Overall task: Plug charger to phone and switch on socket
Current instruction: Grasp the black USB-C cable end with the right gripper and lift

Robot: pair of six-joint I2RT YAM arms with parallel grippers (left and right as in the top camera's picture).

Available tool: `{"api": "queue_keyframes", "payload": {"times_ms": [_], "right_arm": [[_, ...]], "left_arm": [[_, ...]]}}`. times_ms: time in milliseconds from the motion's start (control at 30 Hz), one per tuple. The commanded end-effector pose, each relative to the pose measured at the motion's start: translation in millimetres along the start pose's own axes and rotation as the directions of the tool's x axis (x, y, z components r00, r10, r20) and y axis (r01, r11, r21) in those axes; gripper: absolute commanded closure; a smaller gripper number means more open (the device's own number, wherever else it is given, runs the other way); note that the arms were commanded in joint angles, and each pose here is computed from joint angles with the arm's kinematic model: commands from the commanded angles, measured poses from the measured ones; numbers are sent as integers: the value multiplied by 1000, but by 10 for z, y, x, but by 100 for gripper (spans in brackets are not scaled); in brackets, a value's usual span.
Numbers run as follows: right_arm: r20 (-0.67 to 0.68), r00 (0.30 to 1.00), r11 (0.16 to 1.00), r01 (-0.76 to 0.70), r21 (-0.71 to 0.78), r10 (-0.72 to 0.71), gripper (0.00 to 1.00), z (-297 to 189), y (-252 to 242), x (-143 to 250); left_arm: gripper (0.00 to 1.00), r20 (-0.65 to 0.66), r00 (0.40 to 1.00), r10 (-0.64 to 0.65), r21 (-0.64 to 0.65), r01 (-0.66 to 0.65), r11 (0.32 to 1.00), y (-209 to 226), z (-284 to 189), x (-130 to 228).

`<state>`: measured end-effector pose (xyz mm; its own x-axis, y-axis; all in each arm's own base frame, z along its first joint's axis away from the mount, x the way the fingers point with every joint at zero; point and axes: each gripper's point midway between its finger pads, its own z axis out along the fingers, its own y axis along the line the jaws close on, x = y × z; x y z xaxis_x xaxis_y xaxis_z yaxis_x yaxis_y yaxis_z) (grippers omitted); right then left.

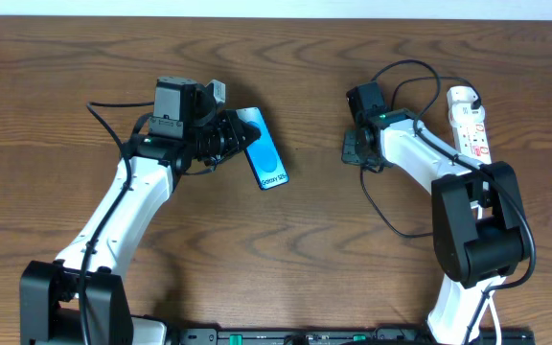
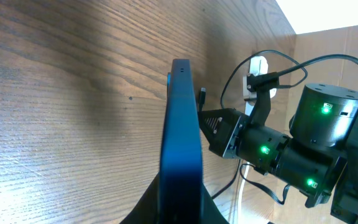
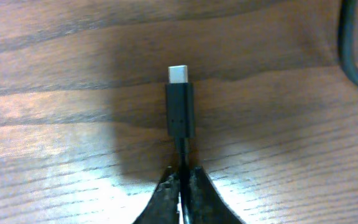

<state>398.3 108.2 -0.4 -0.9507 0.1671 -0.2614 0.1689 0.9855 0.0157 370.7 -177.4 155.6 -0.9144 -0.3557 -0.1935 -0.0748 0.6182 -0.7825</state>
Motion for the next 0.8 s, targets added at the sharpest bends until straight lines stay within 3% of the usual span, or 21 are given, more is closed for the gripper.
{"api": "queue_keyframes", "payload": {"times_ms": [0,200,367,533,667,767], "right_arm": [[-53,999,1000,12,24,-11,99,149,-27,184],[-53,999,1000,11,15,-10,99,144,-11,179],[-99,990,953,67,-295,-101,99,-171,420,223],[6,981,803,160,-573,-191,99,-940,595,93],[137,970,730,241,-639,-201,99,-1613,382,15],[191,949,687,314,-655,-251,99,-1969,268,173]], "left_arm": [[93,22,999,23,22,-24,999,-117,-69,-53],[92,22,999,23,22,-23,999,-117,-69,-53],[92,14,1000,22,31,-23,999,-134,-70,-39],[93,-38,999,33,108,-29,994,-271,-81,48],[93,-32,992,125,257,-112,960,-587,-137,16],[93,-9,993,117,301,-109,947,-712,-168,-55]]}}
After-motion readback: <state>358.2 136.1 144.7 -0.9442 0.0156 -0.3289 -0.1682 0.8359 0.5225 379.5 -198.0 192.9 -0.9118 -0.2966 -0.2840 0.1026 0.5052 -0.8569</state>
